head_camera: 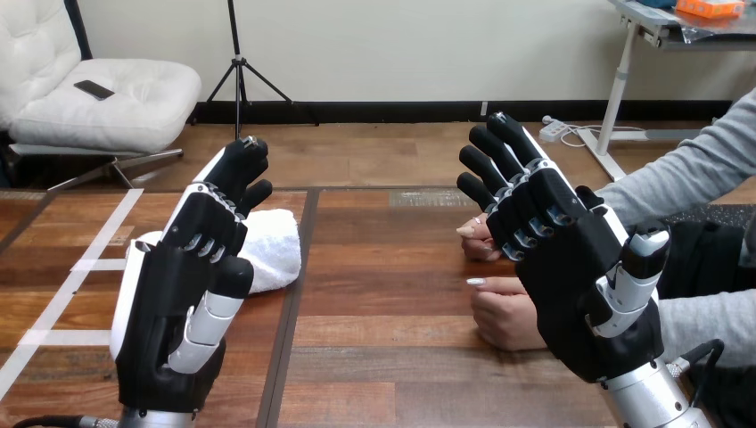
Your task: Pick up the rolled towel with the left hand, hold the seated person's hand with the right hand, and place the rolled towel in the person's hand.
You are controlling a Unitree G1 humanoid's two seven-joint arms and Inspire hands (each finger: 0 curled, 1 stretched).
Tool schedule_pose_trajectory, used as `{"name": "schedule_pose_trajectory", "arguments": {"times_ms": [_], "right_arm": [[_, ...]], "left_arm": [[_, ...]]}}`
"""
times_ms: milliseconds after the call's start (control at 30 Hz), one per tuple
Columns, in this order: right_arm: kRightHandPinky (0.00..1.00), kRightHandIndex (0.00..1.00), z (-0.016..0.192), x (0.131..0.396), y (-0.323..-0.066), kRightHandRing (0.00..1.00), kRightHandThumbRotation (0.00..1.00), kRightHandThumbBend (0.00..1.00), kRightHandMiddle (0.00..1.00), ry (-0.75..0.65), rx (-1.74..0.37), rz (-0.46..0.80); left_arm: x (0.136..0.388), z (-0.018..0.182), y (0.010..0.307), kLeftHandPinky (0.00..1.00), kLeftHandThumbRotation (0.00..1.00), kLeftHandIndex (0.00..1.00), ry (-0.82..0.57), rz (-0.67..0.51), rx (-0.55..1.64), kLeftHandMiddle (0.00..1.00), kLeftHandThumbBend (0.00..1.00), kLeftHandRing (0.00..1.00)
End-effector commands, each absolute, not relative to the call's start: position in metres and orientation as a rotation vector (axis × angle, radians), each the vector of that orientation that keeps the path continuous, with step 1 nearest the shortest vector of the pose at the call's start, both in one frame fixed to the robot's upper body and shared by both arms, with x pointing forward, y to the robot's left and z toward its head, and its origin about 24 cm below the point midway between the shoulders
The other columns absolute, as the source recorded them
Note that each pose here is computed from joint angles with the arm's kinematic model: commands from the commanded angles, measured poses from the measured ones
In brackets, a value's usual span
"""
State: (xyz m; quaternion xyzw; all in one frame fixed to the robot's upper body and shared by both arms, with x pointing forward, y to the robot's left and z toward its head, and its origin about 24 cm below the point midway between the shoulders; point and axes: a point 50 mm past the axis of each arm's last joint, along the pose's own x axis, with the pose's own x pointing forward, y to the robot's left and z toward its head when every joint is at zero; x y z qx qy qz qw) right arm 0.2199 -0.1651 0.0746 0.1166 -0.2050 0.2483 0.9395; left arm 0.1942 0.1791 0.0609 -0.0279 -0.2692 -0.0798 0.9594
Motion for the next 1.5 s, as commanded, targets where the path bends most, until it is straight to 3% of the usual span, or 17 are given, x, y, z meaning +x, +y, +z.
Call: {"name": "schedule_pose_trajectory", "arguments": {"times_ms": [0, 1167, 1467], "right_arm": [[0.99, 0.96, 0.091, 0.226, -0.162, 0.98, 1.00, 0.97, 0.97, -0.501, 0.248, 0.531], [1.00, 0.95, 0.092, 0.228, -0.161, 0.98, 1.00, 0.98, 0.97, -0.498, 0.242, 0.534], [1.00, 0.95, 0.092, 0.231, -0.160, 0.98, 1.00, 0.98, 0.96, -0.500, 0.243, 0.537]], "left_arm": [[0.201, 0.078, 0.175, 0.89, 0.73, 0.86, -0.628, -0.187, -0.052, 0.90, 0.79, 0.92], [0.207, 0.081, 0.175, 0.87, 0.71, 0.88, -0.625, -0.184, -0.039, 0.91, 0.82, 0.93], [0.224, 0.089, 0.179, 0.82, 0.76, 0.89, -0.640, -0.163, 0.070, 0.91, 0.90, 0.91]]}}
